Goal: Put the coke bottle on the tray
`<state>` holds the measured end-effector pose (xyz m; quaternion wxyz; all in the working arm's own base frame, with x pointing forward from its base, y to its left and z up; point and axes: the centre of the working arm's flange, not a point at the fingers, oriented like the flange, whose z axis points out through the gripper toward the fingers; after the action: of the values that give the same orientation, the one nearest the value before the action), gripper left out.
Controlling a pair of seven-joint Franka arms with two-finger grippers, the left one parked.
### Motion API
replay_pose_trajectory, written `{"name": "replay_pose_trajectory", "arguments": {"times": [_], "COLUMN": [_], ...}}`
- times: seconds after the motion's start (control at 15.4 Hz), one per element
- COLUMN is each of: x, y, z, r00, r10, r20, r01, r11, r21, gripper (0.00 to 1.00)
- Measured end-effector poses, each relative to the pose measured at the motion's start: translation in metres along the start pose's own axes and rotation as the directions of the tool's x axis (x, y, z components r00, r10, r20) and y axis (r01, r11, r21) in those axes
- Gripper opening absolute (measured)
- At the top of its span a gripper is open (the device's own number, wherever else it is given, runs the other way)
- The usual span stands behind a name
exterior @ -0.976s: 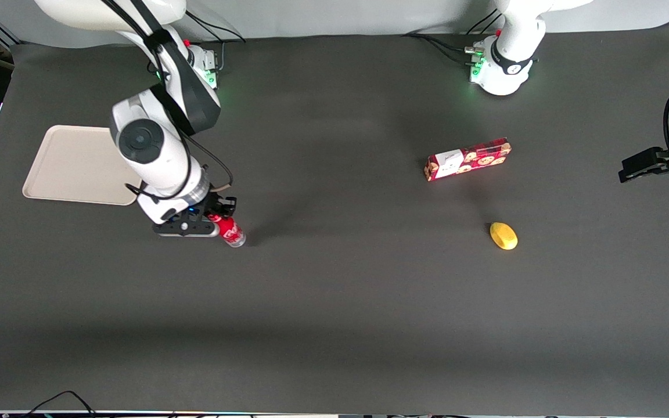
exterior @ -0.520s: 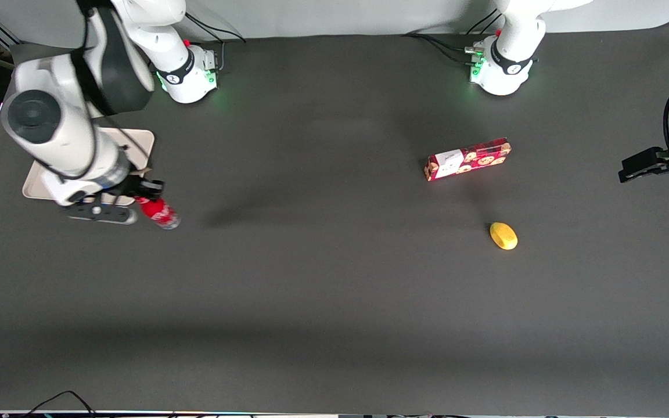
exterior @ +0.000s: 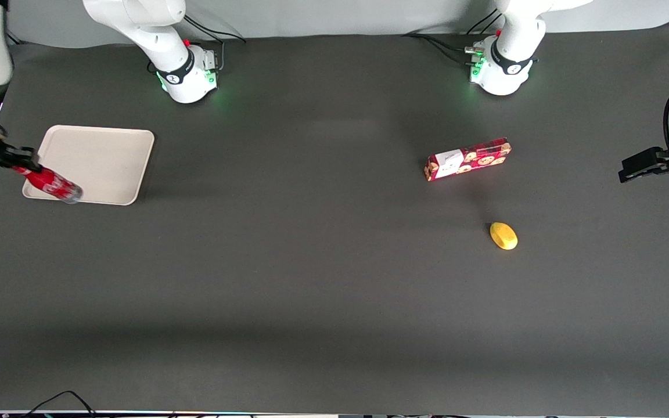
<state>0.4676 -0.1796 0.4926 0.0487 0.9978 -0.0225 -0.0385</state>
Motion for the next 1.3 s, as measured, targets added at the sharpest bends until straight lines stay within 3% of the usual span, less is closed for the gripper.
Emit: {"name": "replay_pose_trajectory", "arguments": {"times": [0.26, 0.46, 0.72, 0.91, 1.3], "x": [-0.067, -0.119, -0.162, -0.175, -0.184], "y": [0.129, 0.191, 0.212, 0.217, 0.221], "z": [0.042, 0.085, 0.135, 0.158, 0.188], "r00": [0.996, 0.991, 0.987, 0.981, 0.977], "r10": [-0.055, -0.085, -0.107, -0.150, -0.188], "r20": [-0.065, -0.105, -0.116, -0.125, -0.096], "r01": [0.058, 0.090, 0.115, 0.157, 0.191], "r11": [0.998, 0.995, 0.991, 0.986, 0.982], "r21": [0.040, 0.045, 0.066, 0.047, 0.017], "gripper": [0.33, 0.33, 0.33, 0.33, 0.33]}}
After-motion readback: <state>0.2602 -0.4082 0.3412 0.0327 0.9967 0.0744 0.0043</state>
